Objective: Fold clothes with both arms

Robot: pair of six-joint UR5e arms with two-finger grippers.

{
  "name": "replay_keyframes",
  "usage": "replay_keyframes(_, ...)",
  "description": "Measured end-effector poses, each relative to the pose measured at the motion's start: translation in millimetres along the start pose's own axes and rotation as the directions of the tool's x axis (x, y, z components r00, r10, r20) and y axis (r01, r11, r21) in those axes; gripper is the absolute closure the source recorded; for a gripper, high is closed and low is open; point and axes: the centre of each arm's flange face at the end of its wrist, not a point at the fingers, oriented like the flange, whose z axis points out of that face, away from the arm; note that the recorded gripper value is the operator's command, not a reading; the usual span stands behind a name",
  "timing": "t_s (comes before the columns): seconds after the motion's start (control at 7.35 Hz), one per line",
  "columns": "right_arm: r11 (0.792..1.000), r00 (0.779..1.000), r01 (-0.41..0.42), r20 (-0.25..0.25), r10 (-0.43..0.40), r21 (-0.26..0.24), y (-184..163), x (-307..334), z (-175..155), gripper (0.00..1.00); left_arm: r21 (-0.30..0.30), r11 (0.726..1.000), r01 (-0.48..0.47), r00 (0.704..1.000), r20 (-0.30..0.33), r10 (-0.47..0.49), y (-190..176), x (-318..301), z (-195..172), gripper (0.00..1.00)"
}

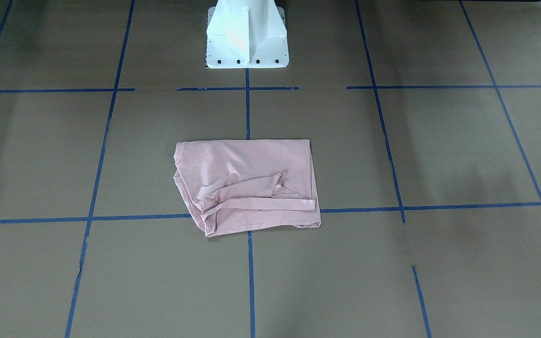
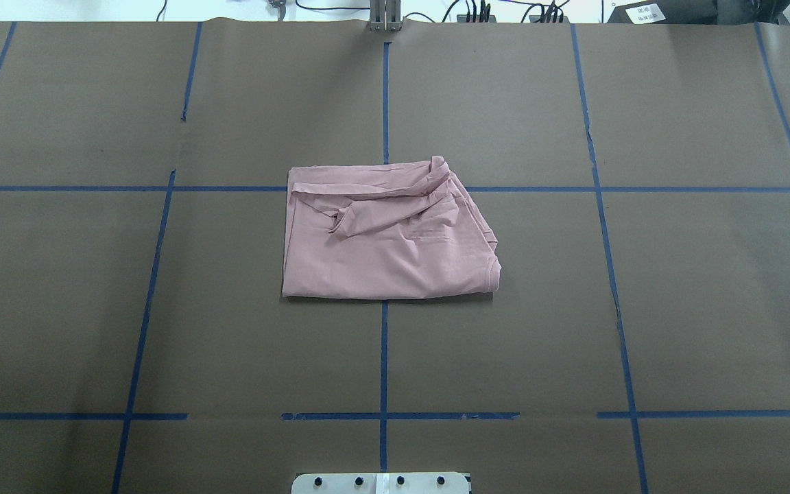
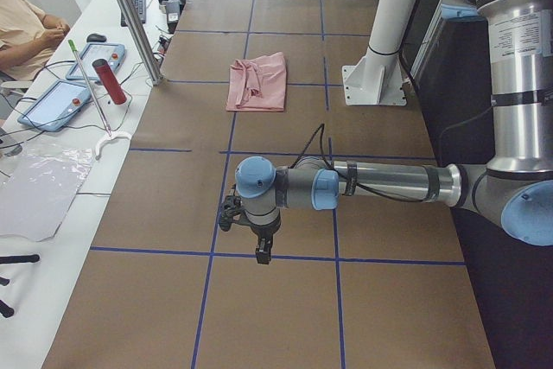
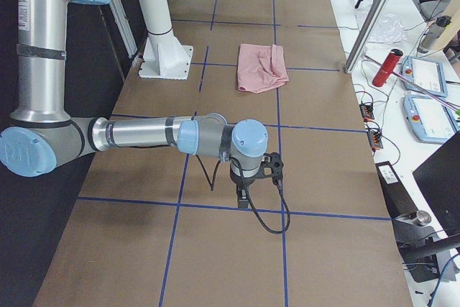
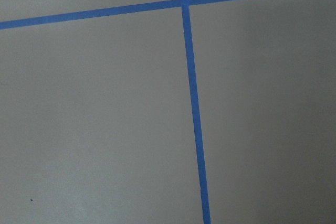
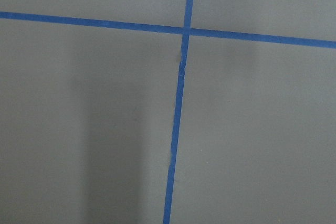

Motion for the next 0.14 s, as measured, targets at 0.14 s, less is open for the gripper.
replay_keyframes(0.14,1.000,1.000,0.001,0.000,-0.001,0.000,0.4,0.0,0.4,0.00,0.003,1.000,-0.001,1.000,0.000,0.001,-1.5,0.9,-1.8,0.00)
